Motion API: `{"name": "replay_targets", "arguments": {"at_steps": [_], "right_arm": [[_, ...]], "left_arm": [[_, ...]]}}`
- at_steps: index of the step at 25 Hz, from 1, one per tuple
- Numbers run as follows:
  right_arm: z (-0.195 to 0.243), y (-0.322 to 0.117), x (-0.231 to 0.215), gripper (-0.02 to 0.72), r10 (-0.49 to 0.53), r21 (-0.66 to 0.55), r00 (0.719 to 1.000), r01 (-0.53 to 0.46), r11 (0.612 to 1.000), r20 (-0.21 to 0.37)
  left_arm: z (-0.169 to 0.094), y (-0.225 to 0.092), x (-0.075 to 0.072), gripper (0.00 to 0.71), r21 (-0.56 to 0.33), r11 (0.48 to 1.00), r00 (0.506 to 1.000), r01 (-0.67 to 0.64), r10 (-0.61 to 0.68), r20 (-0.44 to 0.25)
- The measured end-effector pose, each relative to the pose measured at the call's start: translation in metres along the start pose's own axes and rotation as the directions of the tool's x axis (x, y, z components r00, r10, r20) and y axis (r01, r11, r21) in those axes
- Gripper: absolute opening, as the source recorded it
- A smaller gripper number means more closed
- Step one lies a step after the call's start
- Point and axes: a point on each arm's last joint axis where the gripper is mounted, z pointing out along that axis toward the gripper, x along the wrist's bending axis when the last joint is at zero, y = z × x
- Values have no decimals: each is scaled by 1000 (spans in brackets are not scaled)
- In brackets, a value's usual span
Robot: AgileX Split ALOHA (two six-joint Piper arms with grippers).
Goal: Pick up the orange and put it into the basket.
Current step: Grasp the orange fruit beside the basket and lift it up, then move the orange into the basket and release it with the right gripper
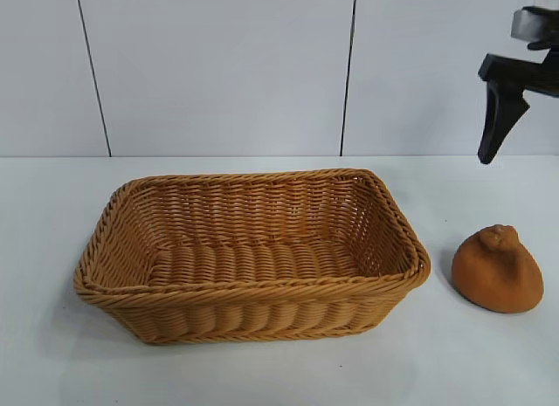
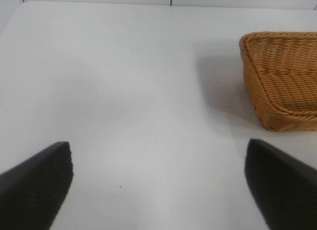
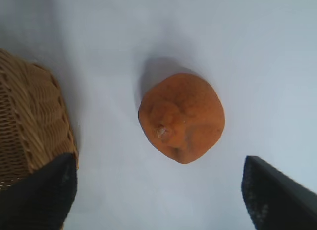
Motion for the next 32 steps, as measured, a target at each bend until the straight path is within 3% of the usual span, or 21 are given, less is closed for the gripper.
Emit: {"name": "replay_targets", "arguments": {"at_steps": [5, 7, 10, 12, 13, 19, 26, 32], "right_arm": [[32, 5, -5, 615, 11, 59, 1000, -12, 998, 7], [37, 5, -6, 561, 13, 69, 1000, -13, 998, 8], [38, 5, -6, 323, 14, 72, 1000, -14, 997, 8], [38, 4, -6, 100, 11, 80, 1000, -12, 997, 8], [37, 4, -6, 43, 8, 82, 1000, -8, 997, 7], [9, 2, -1, 35, -22, 42, 1000, 22, 999, -2], [-85, 8, 18, 35, -85, -156, 996, 81, 984, -19], [-122, 10, 51, 35, -185, -248, 982, 188, 950, 36]], "left_arm": [[0, 0, 0, 672, 0, 1000, 1000, 0, 0, 0], [0, 0, 0, 672, 0, 1000, 1000, 0, 0, 0], [0, 0, 0, 672, 0, 1000, 1000, 0, 0, 0], [0, 0, 0, 672, 0, 1000, 1000, 0, 0, 0], [0, 0, 0, 672, 0, 1000, 1000, 0, 0, 0], [0, 0, 0, 672, 0, 1000, 1000, 0, 0, 0], [0, 0, 0, 672, 0, 1000, 1000, 0, 0, 0], [0, 0, 0, 672, 0, 1000, 1000, 0, 0, 0]]}}
